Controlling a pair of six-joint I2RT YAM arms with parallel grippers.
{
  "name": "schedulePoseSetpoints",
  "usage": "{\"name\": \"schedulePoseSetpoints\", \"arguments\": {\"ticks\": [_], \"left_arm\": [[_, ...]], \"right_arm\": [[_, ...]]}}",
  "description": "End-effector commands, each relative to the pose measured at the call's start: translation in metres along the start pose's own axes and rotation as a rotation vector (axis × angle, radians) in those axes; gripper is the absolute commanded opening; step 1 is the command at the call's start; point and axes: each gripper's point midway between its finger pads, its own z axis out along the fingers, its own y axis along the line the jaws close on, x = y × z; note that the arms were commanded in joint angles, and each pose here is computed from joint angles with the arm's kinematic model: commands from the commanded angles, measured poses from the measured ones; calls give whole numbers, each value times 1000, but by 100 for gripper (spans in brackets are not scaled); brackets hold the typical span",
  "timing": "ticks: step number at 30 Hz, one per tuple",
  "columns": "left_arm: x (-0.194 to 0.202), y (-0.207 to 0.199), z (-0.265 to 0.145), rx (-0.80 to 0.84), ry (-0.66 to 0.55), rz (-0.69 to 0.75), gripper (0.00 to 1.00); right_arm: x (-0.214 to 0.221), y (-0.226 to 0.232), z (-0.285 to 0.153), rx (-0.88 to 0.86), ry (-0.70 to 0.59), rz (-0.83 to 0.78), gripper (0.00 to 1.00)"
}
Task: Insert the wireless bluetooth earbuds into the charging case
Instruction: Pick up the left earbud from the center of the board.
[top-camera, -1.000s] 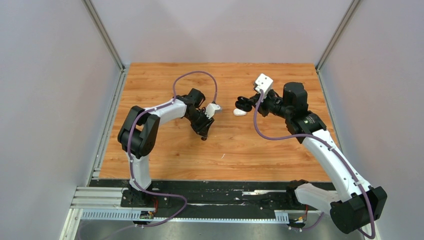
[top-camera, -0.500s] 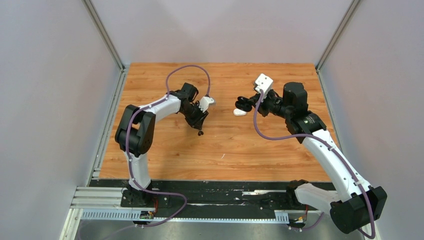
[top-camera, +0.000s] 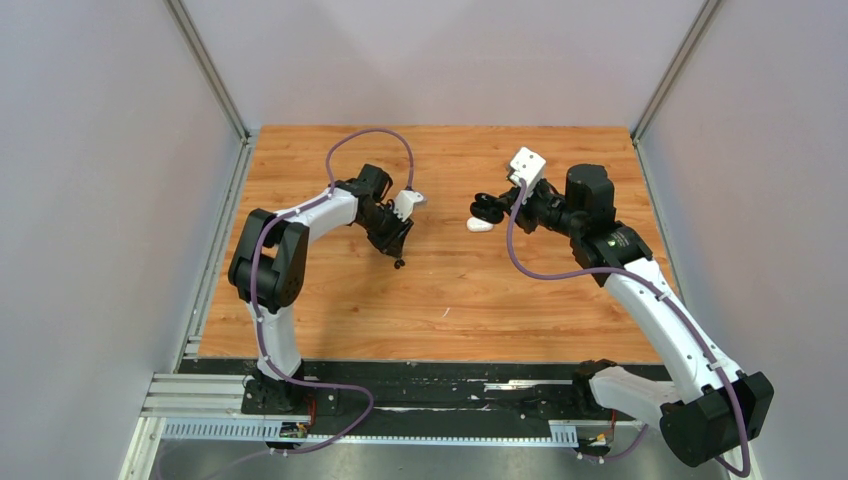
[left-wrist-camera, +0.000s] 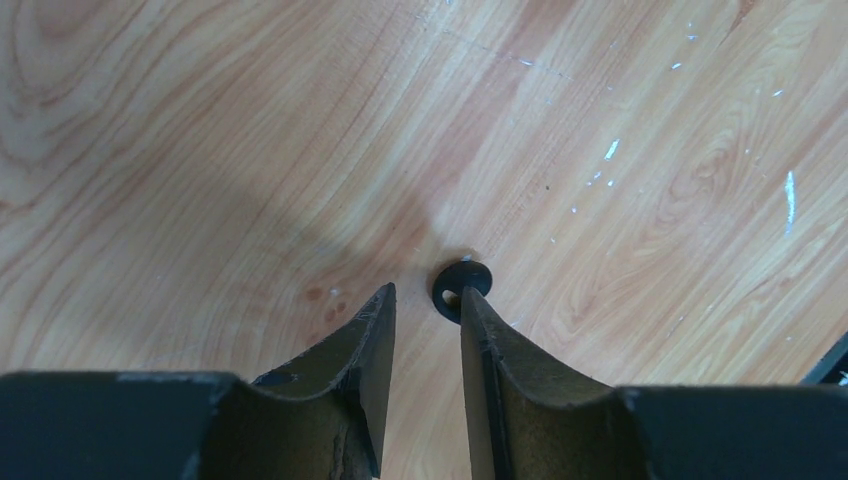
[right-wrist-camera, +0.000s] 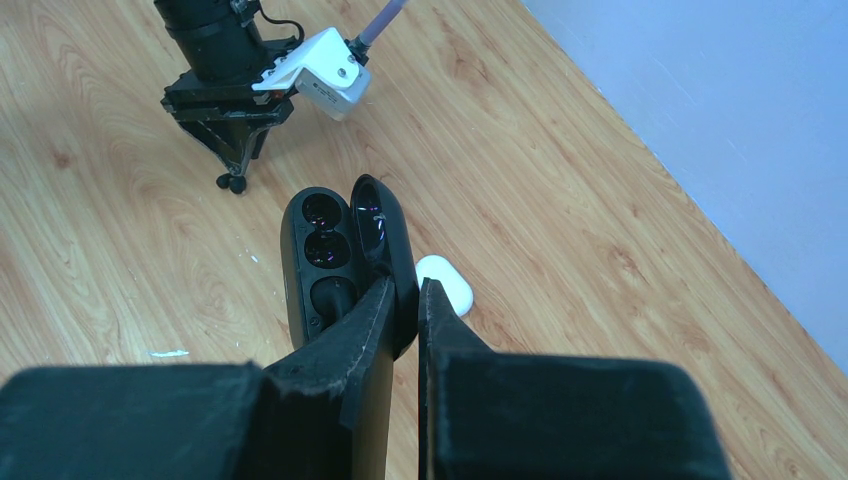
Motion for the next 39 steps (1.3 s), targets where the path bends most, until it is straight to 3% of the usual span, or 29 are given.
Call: {"name": "schedulePoseSetpoints", "arguments": {"ticks": [1, 19, 32, 39], "left_arm": [[-17, -9, -7, 37, -43, -15, 37], [-3, 2, 9, -17, 10, -30, 36], [-2, -12, 16, 25, 15, -24, 37], [-2, -14, 16, 32, 15, -21, 23]], "right_arm": [[-18, -4, -1, 4, -60, -3, 0], [-15, -3, -1, 6, -59, 0, 0], [-15, -3, 0, 5, -56, 1, 0], [-14, -2, 1, 0, -55, 3, 0]]}}
